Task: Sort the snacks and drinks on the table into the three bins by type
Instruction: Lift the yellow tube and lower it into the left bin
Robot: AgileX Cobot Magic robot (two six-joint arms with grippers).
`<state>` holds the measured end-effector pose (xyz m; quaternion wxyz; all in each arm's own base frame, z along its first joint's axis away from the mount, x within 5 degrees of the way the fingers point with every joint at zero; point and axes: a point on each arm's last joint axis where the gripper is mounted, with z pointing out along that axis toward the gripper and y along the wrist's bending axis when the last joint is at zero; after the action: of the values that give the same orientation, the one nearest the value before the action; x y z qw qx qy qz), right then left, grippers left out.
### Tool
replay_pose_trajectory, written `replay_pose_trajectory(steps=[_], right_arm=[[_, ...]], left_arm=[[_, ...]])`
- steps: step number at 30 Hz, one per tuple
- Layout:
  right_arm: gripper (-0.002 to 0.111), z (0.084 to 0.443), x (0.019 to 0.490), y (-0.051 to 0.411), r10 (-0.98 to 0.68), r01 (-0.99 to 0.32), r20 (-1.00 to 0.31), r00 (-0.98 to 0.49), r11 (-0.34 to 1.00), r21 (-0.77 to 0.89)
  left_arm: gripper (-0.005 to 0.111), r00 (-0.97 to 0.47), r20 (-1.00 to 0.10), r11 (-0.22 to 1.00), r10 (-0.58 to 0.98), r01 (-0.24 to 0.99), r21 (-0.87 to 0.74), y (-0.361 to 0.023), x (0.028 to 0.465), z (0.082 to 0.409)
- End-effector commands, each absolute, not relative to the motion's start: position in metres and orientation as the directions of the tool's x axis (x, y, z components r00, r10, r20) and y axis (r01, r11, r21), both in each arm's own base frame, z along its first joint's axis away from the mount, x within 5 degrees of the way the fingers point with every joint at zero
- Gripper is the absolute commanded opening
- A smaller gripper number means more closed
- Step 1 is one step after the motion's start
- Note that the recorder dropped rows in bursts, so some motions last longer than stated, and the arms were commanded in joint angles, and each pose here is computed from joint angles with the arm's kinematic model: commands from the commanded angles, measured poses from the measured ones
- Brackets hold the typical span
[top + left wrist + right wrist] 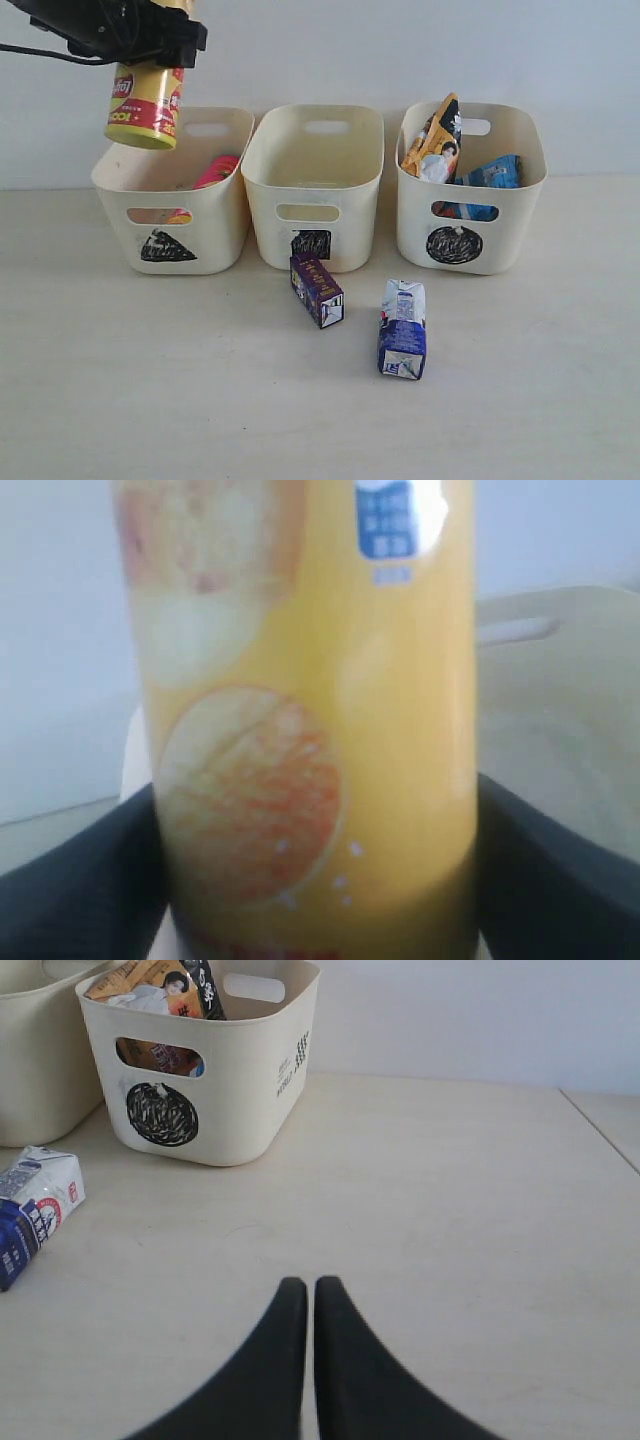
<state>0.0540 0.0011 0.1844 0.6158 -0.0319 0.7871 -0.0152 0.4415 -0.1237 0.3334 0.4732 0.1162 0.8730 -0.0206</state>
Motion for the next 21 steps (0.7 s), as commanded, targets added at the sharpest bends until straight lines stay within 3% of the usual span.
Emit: replay_pose_trajectory(steps=[1, 8, 16, 18, 21], right_arm=[[0.0, 0.184, 0.054, 0.001, -0.072, -0.032, -0.97, -0.234, 0.997, -0.066], [0.0, 0.184, 0.054, 0.001, -0.072, -0.032, -0.97, -0.234, 0.997, -0.066], [0.0, 0.184, 0.054, 0.001, -0.072, -0.032, -0.97, -0.234, 0.997, -0.066], [0.0, 0.184, 0.054, 0.001, -0.072, -0.032, -0.97, -0.234, 0.997, -0.066], [0.0, 0.184, 0.054, 0.001, -0.072, -0.031, -0.971, -0.228, 0.997, -0.067]], left_arm=[[0.004, -0.51, -0.841, 0.976, 0.183, 0.197, 0.094, -0.117, 0.477, 0.314], [0.004, -0.545, -0.82, 0.981, 0.173, 0.165, 0.097, -0.108, 0.519, 0.264], [0.004, -0.578, -0.795, 0.981, 0.186, 0.161, 0.112, -0.102, 0.526, 0.242], [0.012, -0.587, -0.788, 0.98, 0.188, 0.16, 0.114, -0.101, 0.526, 0.24], [0.035, -0.598, -0.779, 0.98, 0.191, 0.16, 0.118, -0.101, 0.525, 0.239]])
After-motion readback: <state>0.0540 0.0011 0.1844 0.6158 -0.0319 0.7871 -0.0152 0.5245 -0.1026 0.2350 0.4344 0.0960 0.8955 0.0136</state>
